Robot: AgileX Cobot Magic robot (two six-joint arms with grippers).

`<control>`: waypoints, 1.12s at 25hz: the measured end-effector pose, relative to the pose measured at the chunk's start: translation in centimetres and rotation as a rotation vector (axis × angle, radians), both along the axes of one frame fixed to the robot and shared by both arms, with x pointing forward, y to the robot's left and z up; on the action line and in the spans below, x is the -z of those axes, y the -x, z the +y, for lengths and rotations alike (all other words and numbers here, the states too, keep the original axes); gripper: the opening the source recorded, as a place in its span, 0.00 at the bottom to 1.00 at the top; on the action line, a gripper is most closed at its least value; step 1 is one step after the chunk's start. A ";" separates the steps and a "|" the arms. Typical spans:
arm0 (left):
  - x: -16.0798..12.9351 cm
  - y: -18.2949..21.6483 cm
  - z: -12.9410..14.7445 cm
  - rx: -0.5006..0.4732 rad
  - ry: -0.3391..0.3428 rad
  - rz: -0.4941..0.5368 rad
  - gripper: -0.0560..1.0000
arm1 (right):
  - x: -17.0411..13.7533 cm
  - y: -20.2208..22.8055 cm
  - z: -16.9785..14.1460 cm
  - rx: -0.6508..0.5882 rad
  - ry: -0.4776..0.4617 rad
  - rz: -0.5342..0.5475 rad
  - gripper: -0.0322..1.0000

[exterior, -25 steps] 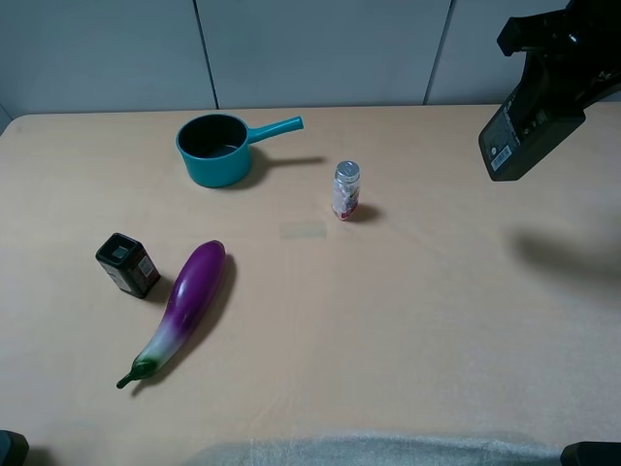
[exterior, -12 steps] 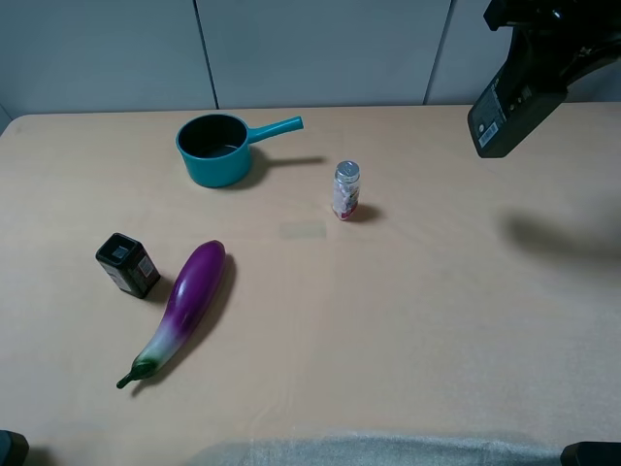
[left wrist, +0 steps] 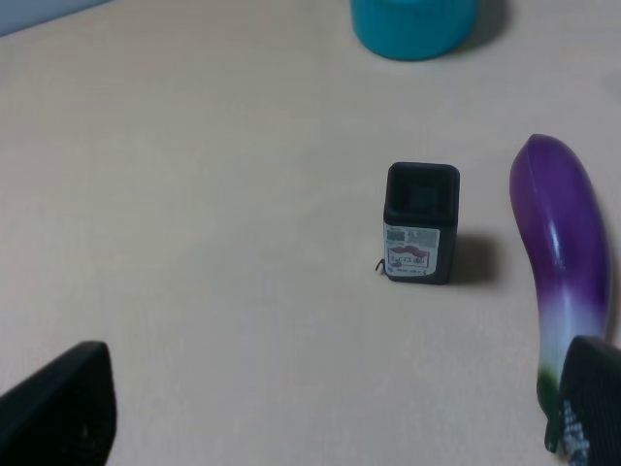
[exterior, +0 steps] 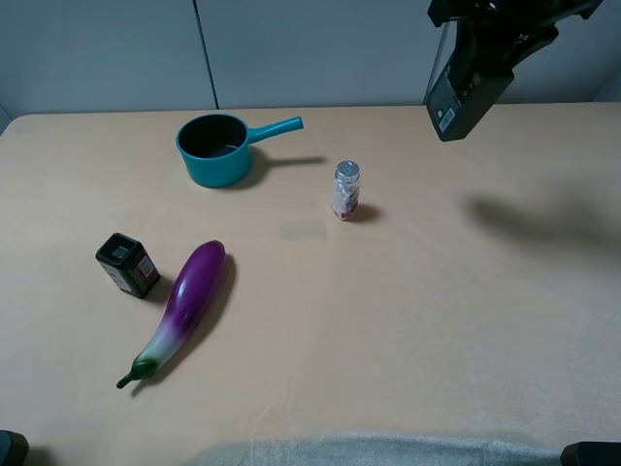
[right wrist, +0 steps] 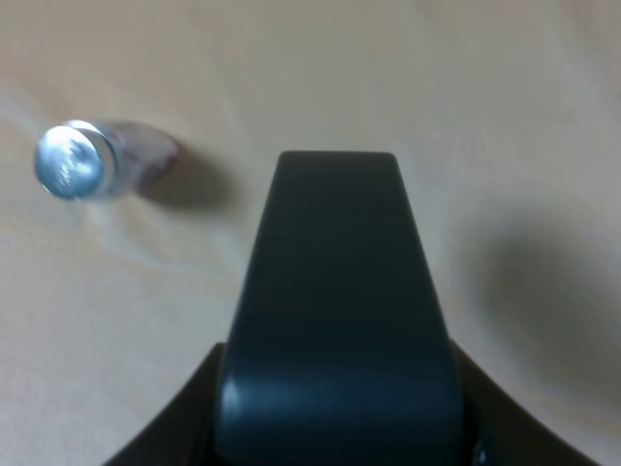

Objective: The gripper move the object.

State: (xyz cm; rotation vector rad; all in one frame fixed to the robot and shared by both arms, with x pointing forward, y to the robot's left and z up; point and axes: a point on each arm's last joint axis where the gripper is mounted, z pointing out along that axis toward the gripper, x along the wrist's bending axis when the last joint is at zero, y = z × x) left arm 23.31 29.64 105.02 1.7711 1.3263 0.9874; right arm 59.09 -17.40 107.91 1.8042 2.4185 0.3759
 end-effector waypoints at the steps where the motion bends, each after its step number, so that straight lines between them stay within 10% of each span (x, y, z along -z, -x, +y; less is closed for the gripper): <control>1: 0.0 0.0 0.0 0.000 0.000 0.000 0.90 | 0.0 -0.3 0.4 -0.007 -0.001 -0.004 0.31; 28: 0.0 0.0 0.0 0.000 -0.001 0.000 0.90 | 4.4 -6.9 8.9 -0.135 -0.032 -0.042 0.31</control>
